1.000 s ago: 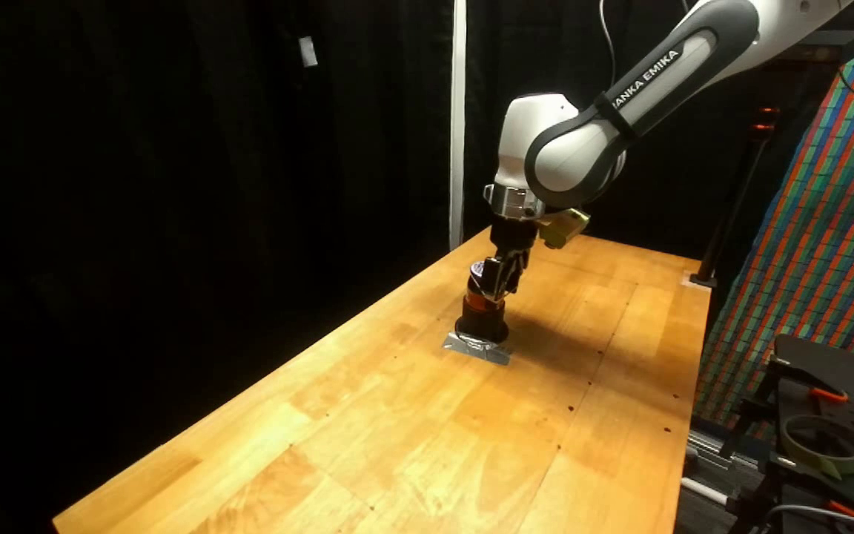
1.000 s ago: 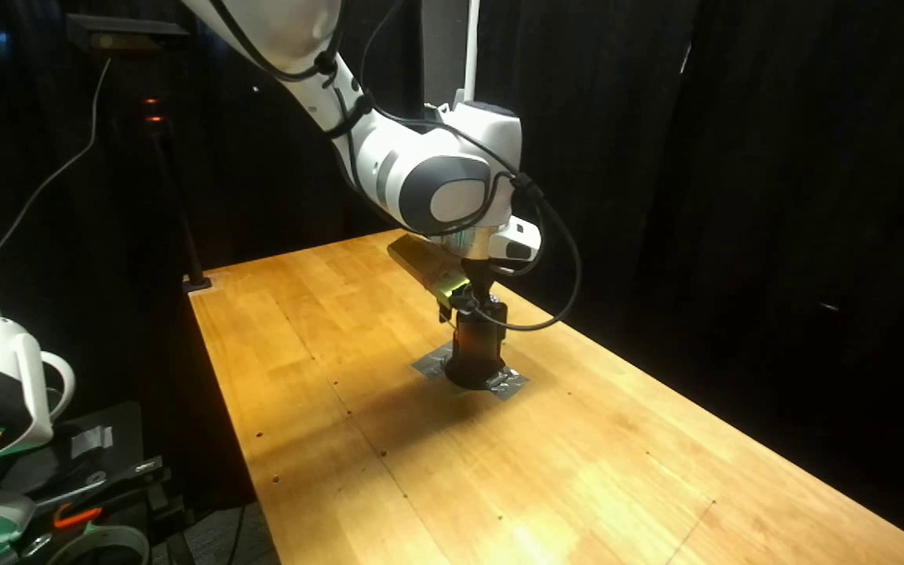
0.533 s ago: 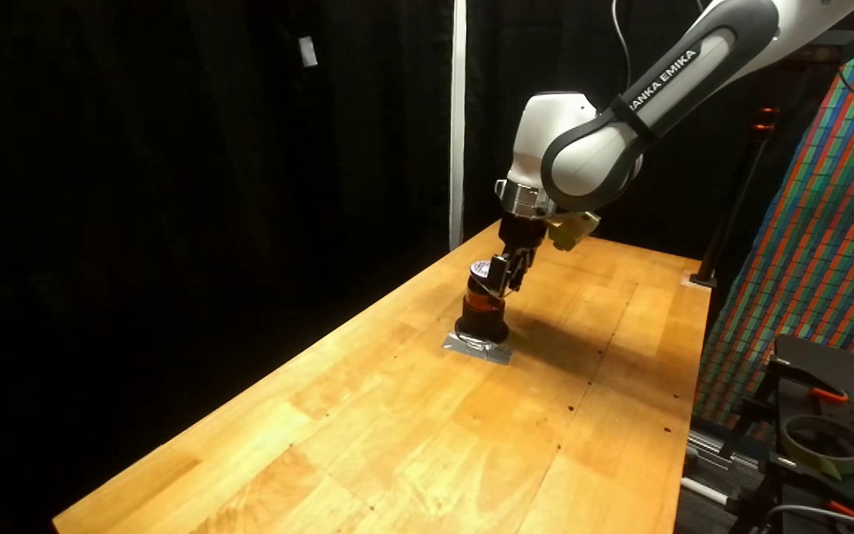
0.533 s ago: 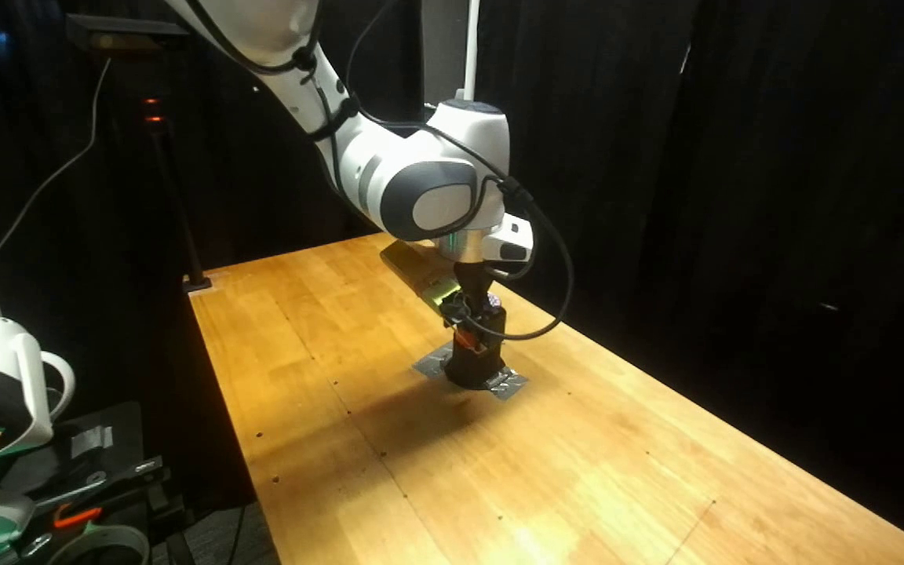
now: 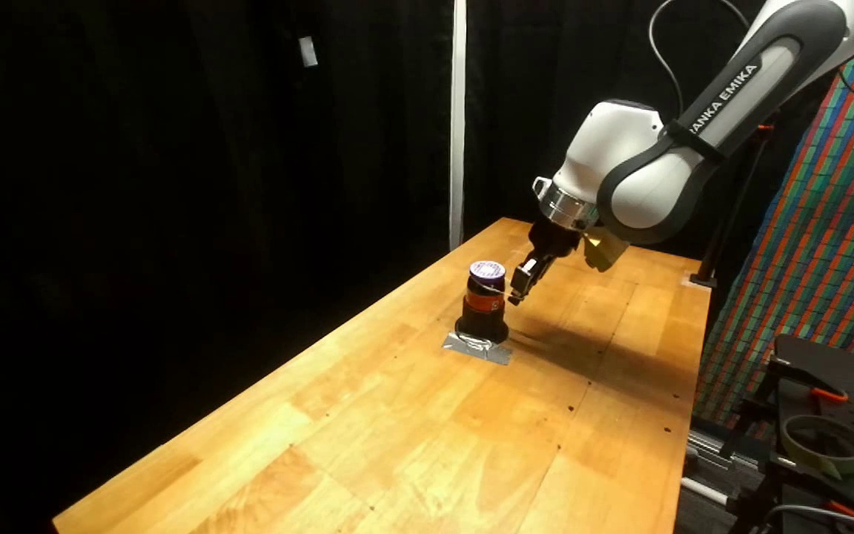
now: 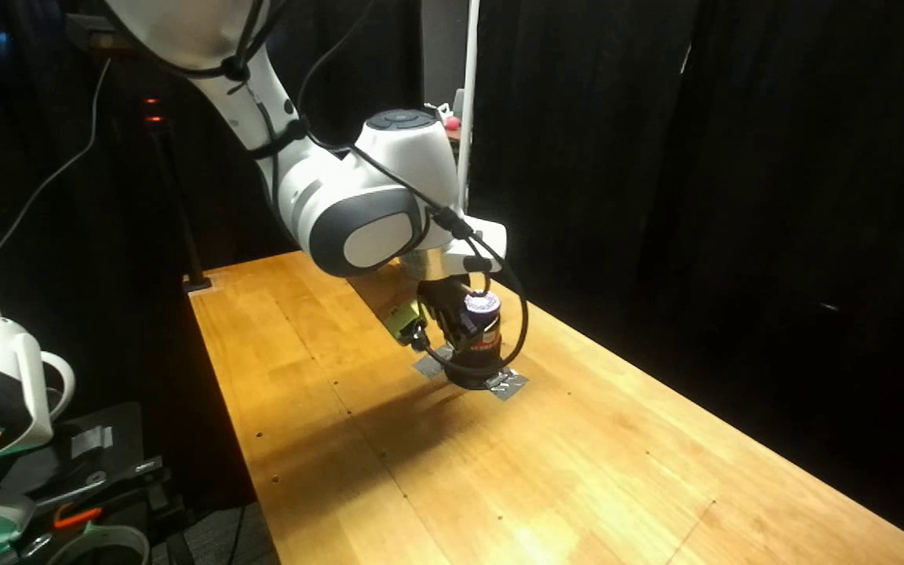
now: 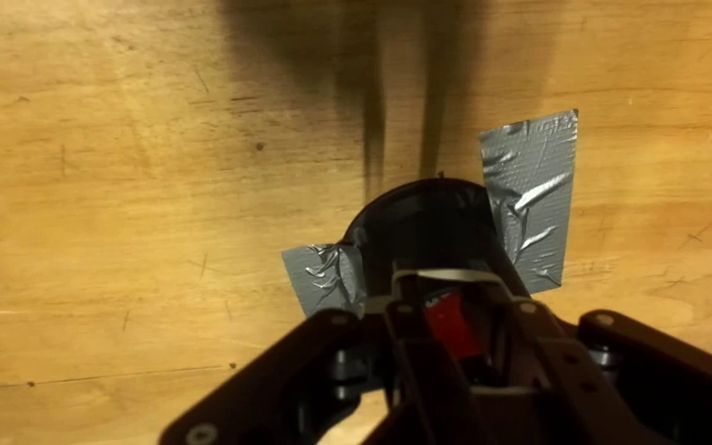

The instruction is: Put the band on the brown coffee cup

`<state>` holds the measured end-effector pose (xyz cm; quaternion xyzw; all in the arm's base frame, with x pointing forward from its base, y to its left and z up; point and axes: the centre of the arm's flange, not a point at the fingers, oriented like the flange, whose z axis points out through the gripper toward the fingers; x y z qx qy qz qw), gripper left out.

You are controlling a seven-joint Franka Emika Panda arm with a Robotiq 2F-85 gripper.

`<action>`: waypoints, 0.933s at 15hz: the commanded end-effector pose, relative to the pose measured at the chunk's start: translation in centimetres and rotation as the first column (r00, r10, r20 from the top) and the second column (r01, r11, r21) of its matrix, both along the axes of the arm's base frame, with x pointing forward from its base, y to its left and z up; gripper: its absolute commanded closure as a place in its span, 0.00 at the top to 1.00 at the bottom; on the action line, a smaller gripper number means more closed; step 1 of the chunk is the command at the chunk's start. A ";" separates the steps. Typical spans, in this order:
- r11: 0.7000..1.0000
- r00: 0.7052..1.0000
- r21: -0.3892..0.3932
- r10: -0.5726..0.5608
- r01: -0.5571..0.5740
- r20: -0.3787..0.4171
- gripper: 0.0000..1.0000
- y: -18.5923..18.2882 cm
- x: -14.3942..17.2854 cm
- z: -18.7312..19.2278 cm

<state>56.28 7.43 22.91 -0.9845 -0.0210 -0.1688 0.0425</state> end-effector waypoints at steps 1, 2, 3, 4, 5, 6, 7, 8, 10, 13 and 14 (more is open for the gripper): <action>0.996 0.983 0.046 -0.085 0.078 0.163 0.00 -0.9 -4.6 0.5; 0.994 0.972 0.057 -0.105 0.095 0.210 0.00 -1.0 -5.1 0.6; 0.991 0.958 0.075 -0.131 0.115 0.257 0.00 -1.2 -5.9 0.7; 0.987 0.940 0.093 -0.154 0.132 0.305 0.00 -1.4 -6.4 0.6; 0.983 0.920 0.111 -0.178 0.148 0.349 0.00 -1.4 -7.0 0.6; 0.979 0.897 0.129 -0.199 0.161 0.394 0.00 -1.5 -7.5 0.6; 0.975 0.882 0.147 -0.215 0.168 0.420 0.00 -1.6 -8.0 0.5; 0.970 0.863 0.166 -0.234 0.177 0.447 0.00 -1.8 -8.5 0.5; 0.962 0.837 0.203 -0.261 0.184 0.480 0.00 -2.0 -9.5 0.3; 0.953 0.821 0.252 -0.279 0.171 0.498 0.00 -1.8 -10.3 -0.7; 0.949 0.819 0.271 -0.283 0.162 0.499 0.00 -1.8 -10.5 -1.0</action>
